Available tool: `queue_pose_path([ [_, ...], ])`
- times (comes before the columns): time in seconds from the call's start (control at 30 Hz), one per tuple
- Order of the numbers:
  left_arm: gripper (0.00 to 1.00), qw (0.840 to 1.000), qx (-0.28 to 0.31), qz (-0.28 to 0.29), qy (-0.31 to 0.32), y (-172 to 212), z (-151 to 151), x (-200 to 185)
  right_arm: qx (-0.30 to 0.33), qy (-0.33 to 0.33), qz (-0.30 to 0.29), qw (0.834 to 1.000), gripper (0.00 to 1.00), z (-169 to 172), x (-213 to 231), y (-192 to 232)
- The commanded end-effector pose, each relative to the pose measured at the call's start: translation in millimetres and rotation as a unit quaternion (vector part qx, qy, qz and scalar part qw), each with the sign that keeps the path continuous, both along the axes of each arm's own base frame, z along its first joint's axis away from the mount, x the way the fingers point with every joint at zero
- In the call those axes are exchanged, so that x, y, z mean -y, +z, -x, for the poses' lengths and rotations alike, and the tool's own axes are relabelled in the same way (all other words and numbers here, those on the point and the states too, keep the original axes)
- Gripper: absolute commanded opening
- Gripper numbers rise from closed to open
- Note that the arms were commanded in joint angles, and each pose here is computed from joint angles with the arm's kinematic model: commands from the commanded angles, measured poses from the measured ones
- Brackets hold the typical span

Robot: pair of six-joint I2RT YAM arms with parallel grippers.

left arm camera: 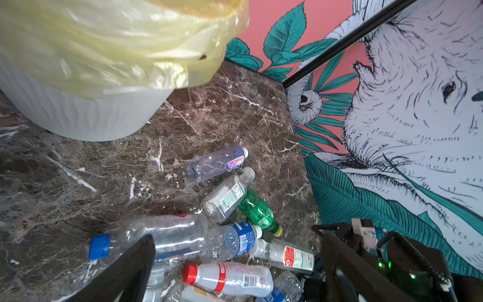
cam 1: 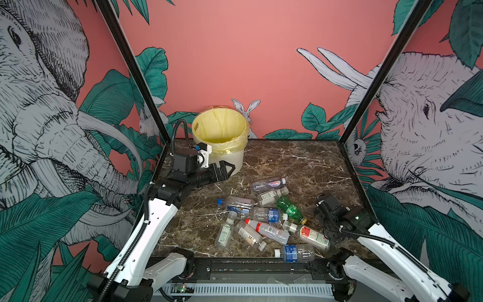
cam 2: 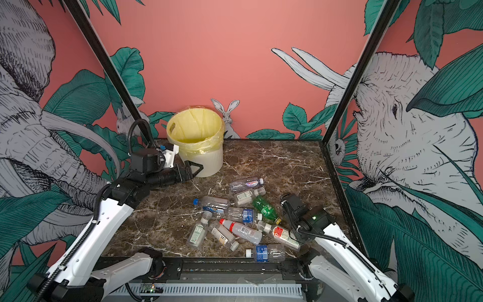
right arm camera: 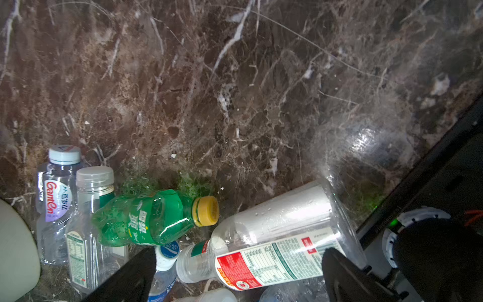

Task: Throw the plastic bottles in the bin
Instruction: 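Close the right gripper on a clear bottle with a white barcode label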

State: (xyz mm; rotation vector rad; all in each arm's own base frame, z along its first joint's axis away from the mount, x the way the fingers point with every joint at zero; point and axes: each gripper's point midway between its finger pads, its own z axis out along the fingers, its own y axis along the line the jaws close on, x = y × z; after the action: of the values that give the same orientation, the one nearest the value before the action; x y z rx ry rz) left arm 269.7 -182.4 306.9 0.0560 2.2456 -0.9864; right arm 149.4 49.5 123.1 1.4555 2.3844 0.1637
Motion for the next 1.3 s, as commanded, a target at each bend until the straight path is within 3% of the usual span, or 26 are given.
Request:
queue_pose_path([
  [0.0,1.0,1.0,-0.012,-0.005,-0.022,-14,16,7,-0.023,-0.124,-0.018,0.992,0.99,14,4,2],
  [0.23,0.99,0.998,-0.03,-0.04,-0.028,-40,29,-2,-0.03,-0.154,-0.013,0.988,0.99,21,-8,11],
  [0.6,1.0,0.996,-0.061,-0.049,-0.032,-70,52,-10,-0.044,-0.181,-0.04,0.982,0.99,18,-39,-27],
  [0.77,0.99,0.995,-0.072,-0.057,-0.022,-79,58,-17,-0.055,-0.182,-0.022,0.982,0.99,17,-42,-34],
  [0.97,1.0,0.994,-0.092,-0.056,-0.015,-90,65,-19,-0.047,-0.197,-0.066,0.977,0.99,15,-51,-57],
  [1.1,0.99,0.992,-0.11,-0.058,-0.013,-102,67,-20,-0.032,-0.206,-0.051,0.977,0.99,16,-39,-56],
  [1.27,1.0,0.991,-0.119,-0.056,-0.006,-111,66,-20,-0.011,-0.214,-0.076,0.974,0.99,10,-42,-76],
])
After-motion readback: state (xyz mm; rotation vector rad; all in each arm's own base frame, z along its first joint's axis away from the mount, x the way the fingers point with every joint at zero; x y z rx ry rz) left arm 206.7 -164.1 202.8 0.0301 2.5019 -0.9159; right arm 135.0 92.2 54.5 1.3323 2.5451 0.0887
